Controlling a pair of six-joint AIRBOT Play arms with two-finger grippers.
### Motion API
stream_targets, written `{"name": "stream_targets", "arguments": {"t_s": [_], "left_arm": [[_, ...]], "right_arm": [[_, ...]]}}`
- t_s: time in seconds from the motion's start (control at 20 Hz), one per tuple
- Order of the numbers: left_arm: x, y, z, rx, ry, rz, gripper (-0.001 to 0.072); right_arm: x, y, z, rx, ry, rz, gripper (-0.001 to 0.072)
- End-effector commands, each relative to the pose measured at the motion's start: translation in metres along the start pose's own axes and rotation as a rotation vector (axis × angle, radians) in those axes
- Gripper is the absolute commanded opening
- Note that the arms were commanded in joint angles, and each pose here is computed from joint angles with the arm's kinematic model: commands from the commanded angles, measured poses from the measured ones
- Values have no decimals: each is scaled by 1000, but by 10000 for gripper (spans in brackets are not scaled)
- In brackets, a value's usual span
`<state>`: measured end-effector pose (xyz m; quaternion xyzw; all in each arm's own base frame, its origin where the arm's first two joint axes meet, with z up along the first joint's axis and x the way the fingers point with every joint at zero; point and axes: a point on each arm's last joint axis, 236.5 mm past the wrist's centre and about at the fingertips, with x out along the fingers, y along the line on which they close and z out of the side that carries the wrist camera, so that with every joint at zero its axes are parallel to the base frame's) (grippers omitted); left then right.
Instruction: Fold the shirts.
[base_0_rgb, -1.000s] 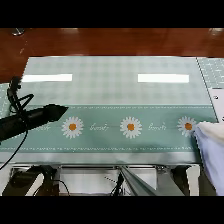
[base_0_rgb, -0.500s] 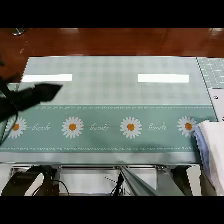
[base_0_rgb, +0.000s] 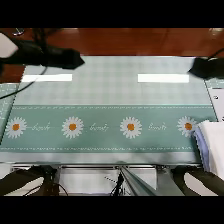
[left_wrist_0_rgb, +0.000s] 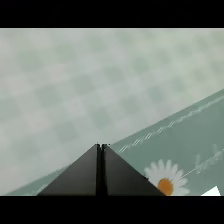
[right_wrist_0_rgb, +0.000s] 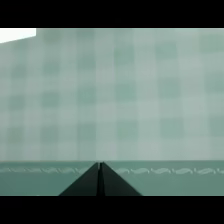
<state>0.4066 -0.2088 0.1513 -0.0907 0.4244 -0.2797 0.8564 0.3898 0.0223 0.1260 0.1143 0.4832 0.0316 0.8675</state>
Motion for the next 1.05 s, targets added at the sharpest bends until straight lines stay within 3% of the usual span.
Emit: {"name": "stream_targets", "arguments": {"t_s": [0.0,1.0], "left_arm": [[46,51,-82,-80,249,154,31],[45,70,-107,-142,335,169,31]], "right_arm": [[93,-11,-74,-163,274,-200,20],[110,-17,-81,-144,308,-209,21]]}}
